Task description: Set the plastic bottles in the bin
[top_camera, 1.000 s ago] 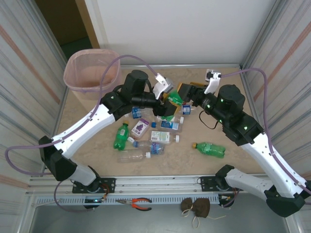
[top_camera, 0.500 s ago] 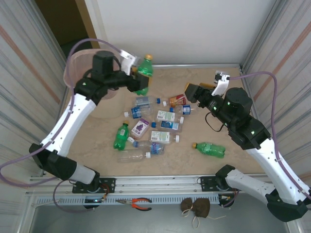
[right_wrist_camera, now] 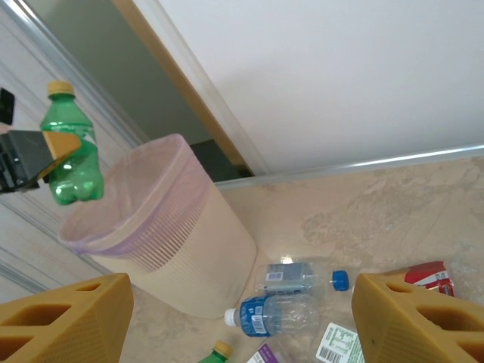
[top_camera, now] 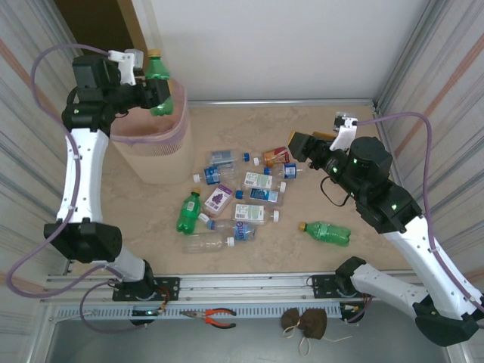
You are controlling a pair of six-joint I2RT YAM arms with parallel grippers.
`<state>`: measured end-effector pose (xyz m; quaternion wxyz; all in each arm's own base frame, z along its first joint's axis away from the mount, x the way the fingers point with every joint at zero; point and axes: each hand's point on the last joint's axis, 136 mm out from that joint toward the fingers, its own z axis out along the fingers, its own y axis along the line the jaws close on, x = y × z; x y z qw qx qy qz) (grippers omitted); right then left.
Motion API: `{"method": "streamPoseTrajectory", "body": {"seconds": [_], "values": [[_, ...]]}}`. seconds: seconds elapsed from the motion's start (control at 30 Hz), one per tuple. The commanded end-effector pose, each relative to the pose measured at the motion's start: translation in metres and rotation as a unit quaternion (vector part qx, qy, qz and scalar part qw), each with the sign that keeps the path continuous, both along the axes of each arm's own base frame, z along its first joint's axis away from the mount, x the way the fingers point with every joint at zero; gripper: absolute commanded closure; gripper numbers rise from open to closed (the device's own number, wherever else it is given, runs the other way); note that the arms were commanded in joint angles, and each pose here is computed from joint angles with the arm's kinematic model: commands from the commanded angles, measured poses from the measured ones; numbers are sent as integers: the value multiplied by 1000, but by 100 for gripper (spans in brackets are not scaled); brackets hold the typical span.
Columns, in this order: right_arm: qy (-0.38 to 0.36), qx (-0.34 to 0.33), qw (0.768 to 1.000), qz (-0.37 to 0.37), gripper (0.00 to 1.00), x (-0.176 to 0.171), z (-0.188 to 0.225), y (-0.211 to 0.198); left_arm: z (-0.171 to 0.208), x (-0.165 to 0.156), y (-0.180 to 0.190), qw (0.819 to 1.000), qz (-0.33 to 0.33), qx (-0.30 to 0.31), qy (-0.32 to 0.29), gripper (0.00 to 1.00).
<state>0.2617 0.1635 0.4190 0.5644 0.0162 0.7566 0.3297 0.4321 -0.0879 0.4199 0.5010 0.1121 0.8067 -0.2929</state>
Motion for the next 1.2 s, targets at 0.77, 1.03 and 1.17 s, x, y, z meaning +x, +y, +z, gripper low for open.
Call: {"method": "streamPoseTrajectory", "body": {"seconds": [0.77,1.03,1.17], "values": [[3,6,1000,-6,24,2,-2,-2,-194,43,15,969,-32,-13,244,48],[6,3,1000,-5,24,4,-5,0,-251,39,9,952,-36,36,302,46],[8,0,1000,-4,24,7,-6,2,-280,36,9,937,-32,76,339,44]]}}
